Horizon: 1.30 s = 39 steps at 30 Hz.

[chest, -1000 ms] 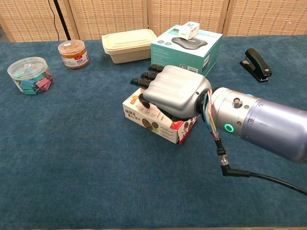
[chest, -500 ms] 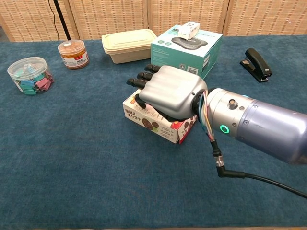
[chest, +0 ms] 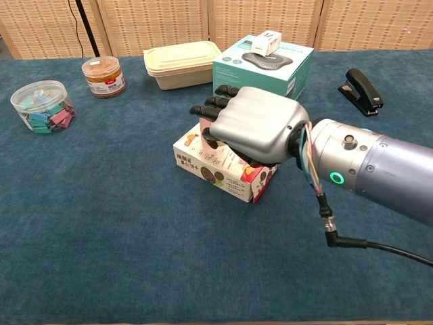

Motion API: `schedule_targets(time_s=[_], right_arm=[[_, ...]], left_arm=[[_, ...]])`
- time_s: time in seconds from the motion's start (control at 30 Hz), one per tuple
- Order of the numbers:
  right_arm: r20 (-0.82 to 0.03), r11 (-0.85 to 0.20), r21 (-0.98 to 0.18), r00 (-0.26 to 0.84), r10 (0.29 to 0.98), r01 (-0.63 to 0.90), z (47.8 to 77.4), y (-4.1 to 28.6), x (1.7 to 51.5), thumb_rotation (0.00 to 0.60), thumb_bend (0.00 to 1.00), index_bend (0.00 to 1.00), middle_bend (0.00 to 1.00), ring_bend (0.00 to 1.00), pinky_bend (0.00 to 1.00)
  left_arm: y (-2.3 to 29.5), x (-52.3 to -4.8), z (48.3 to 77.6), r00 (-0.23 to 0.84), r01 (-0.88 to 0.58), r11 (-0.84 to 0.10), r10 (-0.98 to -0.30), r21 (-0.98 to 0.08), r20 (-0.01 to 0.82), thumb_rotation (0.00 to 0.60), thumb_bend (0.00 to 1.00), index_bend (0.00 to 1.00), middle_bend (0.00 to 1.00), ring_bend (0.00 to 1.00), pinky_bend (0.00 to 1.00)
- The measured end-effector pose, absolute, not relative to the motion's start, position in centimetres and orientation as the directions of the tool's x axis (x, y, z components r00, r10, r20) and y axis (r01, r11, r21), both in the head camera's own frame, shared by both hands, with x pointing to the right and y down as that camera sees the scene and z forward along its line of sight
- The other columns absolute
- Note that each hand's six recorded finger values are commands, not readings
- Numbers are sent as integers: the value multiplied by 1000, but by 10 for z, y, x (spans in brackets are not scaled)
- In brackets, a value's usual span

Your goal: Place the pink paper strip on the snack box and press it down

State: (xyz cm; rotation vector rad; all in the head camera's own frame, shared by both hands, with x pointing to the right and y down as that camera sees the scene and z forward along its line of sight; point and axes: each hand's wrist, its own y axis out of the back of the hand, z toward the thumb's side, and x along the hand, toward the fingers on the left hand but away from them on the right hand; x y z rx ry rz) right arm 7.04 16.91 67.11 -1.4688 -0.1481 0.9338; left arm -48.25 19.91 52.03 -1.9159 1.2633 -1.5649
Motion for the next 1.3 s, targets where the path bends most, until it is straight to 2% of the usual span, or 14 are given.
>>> schedule_targets(time_s=[0.13,0.17,0.2,0.23,0.3,0.4,0.47,0.87,1.0,1.17,1.3], right_arm=[[-432,-168,-889,658,616,-426,665,168,74,600,898,270,0,0,0],[-427,-167,-892,660,618,-420,662,167,74,600,884,243,0,0,0],[-418,-168,-897,662,621,-409,659,166,75,600,822,203,0,0,0],[-410,-167,-902,664,626,-399,655,165,77,600,757,173,0,0,0],[-386,-163,-913,664,640,-374,644,161,82,600,450,69,0,0,0],[-348,-157,-929,649,677,-335,627,153,98,600,77,1,0,0,0],[-328,-161,-938,635,699,-308,617,148,109,600,3,0,0,0,0],[-269,-270,-959,575,773,-86,583,140,190,600,0,0,0,0,0],[-254,-267,-962,523,813,-53,577,146,237,600,0,0,0,0,0],[-260,-270,-962,475,841,-49,579,159,272,600,0,0,0,0,0],[-290,-302,-953,374,881,-27,588,177,320,600,0,0,0,0,0]], left_arm=[[199,-483,520,-15,-408,-534,-808,-741,590,600,104,0,0,0,0],[199,-483,520,-15,-408,-533,-807,-741,590,600,103,0,0,0,0],[199,-484,520,-16,-409,-533,-807,-741,590,600,103,0,0,0,0],[199,-484,520,-17,-412,-532,-807,-740,590,600,103,0,0,0,0],[200,-485,520,-17,-414,-532,-807,-738,591,600,103,0,0,0,0],[201,-485,520,-18,-413,-532,-806,-739,591,600,103,0,0,0,0],[202,-485,520,-19,-409,-532,-807,-741,590,600,102,0,0,0,0],[220,-480,518,-33,-392,-500,-831,-773,555,600,97,0,0,0,0],[232,-481,525,-45,-390,-501,-827,-773,560,600,96,0,0,0,0],[238,-488,532,-65,-378,-509,-819,-774,570,600,96,0,0,0,0],[238,-488,532,-70,-371,-502,-824,-781,563,600,95,0,0,0,0]])
